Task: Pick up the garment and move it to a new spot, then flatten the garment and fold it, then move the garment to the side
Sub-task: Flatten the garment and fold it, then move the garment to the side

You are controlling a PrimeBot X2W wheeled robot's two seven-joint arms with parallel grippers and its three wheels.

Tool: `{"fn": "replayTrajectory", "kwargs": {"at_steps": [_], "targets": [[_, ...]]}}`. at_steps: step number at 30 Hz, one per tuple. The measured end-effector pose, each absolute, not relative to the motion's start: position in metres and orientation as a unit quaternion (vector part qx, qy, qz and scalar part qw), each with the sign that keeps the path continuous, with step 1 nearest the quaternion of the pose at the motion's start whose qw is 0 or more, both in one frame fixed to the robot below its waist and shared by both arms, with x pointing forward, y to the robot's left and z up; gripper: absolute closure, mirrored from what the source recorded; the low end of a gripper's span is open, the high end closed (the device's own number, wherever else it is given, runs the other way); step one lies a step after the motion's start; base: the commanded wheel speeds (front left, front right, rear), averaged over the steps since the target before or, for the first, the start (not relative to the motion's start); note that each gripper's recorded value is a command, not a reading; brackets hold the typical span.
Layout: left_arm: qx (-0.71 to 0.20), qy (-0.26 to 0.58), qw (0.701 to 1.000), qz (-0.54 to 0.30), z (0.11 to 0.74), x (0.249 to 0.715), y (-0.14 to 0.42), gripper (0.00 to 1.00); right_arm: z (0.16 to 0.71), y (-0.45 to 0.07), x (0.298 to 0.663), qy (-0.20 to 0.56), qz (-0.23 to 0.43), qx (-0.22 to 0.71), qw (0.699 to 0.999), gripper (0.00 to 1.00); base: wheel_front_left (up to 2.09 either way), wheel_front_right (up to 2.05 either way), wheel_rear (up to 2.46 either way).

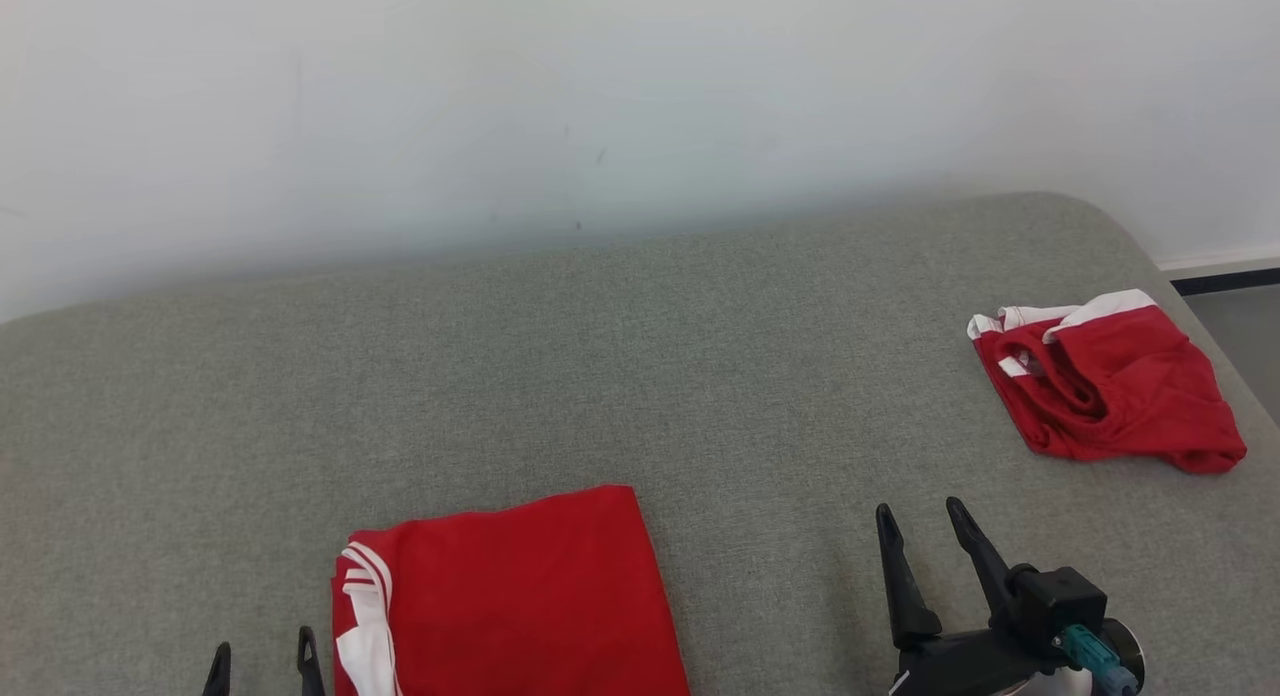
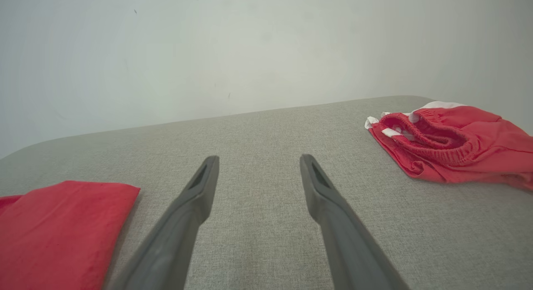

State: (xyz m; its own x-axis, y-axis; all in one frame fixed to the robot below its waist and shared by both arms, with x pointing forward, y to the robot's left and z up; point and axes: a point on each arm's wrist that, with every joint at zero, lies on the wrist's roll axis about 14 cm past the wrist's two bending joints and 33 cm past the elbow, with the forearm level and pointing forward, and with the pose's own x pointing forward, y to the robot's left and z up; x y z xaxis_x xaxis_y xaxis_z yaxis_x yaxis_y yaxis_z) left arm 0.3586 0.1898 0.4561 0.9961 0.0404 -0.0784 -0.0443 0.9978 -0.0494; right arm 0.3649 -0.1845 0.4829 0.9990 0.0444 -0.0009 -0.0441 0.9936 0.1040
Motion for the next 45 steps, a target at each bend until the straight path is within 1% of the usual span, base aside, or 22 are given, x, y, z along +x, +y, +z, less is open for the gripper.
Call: {"fn": "replayTrajectory", "kwargs": {"at_steps": [11, 15, 25, 34, 37, 41, 45], "targets": [[-0.028, 0.043, 0.998, 0.022, 0.453, 0.356, 0.191, 0.00, 0.481, -0.177, 0.368, 0.005, 0.034, 0.055, 0.998, 0.00, 0.00, 0.00, 0.00], [-0.031, 0.049, 0.998, 0.024, 0.449, 0.354, 0.191, 0.00, 0.475, -0.165, 0.369, 0.016, 0.049, 0.059, 0.997, 0.00, 0.00, 0.00, 0.00], [-0.034, 0.064, 0.997, 0.024, 0.440, 0.342, 0.191, 0.00, 0.448, -0.113, 0.379, 0.067, 0.117, 0.097, 0.986, 0.00, 0.00, 0.00, 0.00], [-0.033, 0.078, 0.993, 0.080, 0.432, 0.318, 0.222, 0.00, 0.429, -0.059, 0.392, 0.107, 0.189, 0.107, 0.970, 0.00, 0.00, 0.00, 0.00], [-0.033, 0.082, 0.991, 0.098, 0.430, 0.310, 0.232, 0.00, 0.417, -0.041, 0.391, 0.131, 0.212, 0.110, 0.962, 0.00, 0.00, 0.00, 0.00], [-0.034, 0.088, 0.989, 0.117, 0.427, 0.301, 0.241, 0.00, 0.390, -0.027, 0.384, 0.180, 0.229, 0.107, 0.951, 0.00, 0.00, 0.00, 0.00], [-0.033, 0.094, 0.986, 0.131, 0.424, 0.297, 0.248, 0.00, 0.381, -0.018, 0.389, 0.198, 0.237, 0.106, 0.945, 0.00, 0.00, 0.00, 0.00]]}}
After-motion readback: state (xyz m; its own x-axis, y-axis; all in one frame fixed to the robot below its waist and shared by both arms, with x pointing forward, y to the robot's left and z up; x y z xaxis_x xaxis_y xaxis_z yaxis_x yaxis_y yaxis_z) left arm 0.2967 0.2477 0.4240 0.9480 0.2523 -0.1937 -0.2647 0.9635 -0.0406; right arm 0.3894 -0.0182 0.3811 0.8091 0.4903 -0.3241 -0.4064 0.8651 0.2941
